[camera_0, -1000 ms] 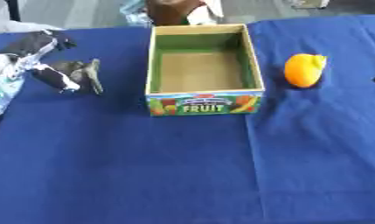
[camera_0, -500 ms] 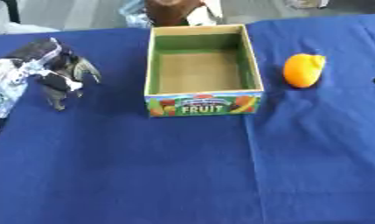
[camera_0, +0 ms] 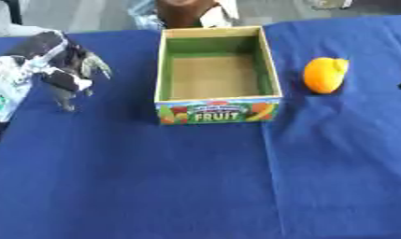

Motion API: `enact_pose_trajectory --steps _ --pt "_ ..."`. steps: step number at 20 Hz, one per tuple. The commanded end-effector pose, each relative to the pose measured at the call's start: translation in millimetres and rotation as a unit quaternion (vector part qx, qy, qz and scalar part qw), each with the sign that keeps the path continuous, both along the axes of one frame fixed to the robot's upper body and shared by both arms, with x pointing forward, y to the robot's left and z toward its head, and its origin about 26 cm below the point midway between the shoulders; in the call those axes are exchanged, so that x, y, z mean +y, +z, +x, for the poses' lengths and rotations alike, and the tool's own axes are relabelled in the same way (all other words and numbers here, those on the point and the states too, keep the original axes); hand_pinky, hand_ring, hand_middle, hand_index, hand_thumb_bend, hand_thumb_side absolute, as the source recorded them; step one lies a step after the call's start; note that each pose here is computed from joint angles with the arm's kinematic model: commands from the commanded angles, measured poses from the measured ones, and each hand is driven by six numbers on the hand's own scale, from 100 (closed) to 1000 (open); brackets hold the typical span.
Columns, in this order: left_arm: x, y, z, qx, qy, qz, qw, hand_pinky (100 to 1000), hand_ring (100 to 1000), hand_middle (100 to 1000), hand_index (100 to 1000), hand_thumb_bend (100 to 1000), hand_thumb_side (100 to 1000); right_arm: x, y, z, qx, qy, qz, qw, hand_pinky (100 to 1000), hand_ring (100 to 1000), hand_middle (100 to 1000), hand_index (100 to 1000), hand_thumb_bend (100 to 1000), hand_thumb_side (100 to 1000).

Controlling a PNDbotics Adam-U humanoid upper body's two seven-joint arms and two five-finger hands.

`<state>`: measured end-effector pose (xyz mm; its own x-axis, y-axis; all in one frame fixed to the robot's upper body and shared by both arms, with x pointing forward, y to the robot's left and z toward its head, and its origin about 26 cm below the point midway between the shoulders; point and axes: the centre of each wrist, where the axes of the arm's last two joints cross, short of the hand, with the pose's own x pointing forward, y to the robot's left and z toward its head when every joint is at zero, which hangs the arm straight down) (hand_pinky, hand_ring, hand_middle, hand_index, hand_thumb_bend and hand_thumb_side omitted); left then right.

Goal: Pick up objects on the table and place them in the box.

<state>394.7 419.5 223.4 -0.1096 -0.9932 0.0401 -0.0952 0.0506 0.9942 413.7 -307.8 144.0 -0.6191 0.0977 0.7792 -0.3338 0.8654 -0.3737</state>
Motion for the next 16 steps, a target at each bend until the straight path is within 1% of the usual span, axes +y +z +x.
enact_pose_trajectory --steps 1,4,7,12,16 --pt "-6.3 49.2 -8.1 -0.062 -0.019 0.013 0.998 540 237 194 530 341 274 -5.0 14.5 -0.6 -0.019 -0.001 -0.008 1.0 699 1000 654 874 100 360" --pt "-30.1 67.7 -8.1 -0.092 -0.065 0.006 0.994 541 237 194 531 344 268 -3.9 12.6 -0.7 -0.016 0.002 -0.01 1.0 699 1000 654 874 100 358" --pt "-52.9 76.7 -5.5 -0.101 -0.104 0.003 0.989 542 239 196 533 347 267 -1.3 11.1 -0.6 -0.015 0.008 -0.013 1.0 699 1000 653 873 100 355" --pt "-93.8 80.9 7.1 -0.096 -0.166 0.005 0.981 547 256 207 543 363 270 7.6 8.3 0.3 -0.015 0.027 -0.023 0.999 699 1000 653 873 100 342" --pt "-117.6 74.3 17.3 -0.076 -0.198 0.017 0.977 555 277 224 556 371 276 17.1 6.5 1.3 -0.015 0.047 -0.033 0.998 699 1000 652 871 100 337"
